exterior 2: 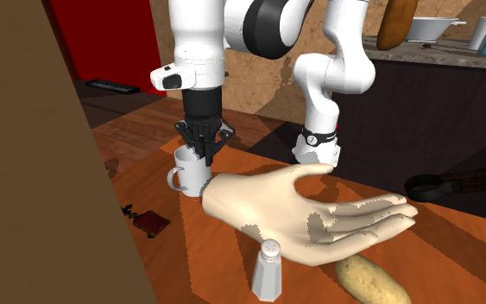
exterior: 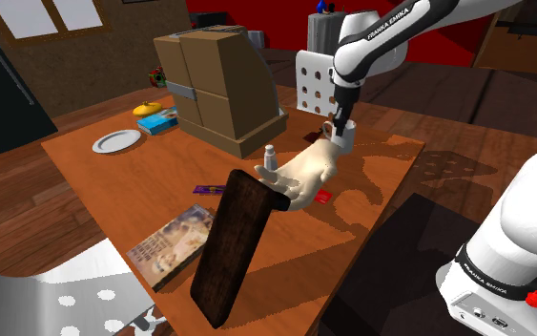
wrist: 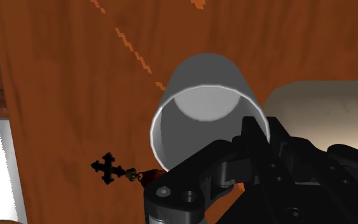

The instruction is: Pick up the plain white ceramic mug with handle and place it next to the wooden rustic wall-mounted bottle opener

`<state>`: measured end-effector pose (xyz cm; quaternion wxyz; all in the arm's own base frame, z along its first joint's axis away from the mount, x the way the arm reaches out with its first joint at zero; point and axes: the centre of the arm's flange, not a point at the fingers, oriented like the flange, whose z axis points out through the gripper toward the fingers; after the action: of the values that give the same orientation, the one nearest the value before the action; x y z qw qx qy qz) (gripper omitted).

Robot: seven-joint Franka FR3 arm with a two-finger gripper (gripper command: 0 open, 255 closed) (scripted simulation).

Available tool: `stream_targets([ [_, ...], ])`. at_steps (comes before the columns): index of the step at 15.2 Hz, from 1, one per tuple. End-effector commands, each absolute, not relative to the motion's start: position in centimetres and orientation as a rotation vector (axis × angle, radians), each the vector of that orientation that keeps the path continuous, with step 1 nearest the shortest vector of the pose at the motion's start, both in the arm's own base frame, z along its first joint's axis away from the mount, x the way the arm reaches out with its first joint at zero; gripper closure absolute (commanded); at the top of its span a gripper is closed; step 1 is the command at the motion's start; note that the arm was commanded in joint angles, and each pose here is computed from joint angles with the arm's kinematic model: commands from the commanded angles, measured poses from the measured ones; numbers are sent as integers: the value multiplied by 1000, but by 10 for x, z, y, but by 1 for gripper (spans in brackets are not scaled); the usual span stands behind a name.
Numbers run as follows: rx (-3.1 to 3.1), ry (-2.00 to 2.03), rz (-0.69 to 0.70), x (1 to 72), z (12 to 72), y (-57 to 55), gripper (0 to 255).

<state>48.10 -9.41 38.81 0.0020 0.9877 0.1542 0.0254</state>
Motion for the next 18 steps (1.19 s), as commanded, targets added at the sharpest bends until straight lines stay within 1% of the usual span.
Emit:
stream_targets([
  [1, 3099, 484, 79, 481, 399, -95, 255],
  [18, 3099, 484, 79, 481, 489, -95, 255],
])
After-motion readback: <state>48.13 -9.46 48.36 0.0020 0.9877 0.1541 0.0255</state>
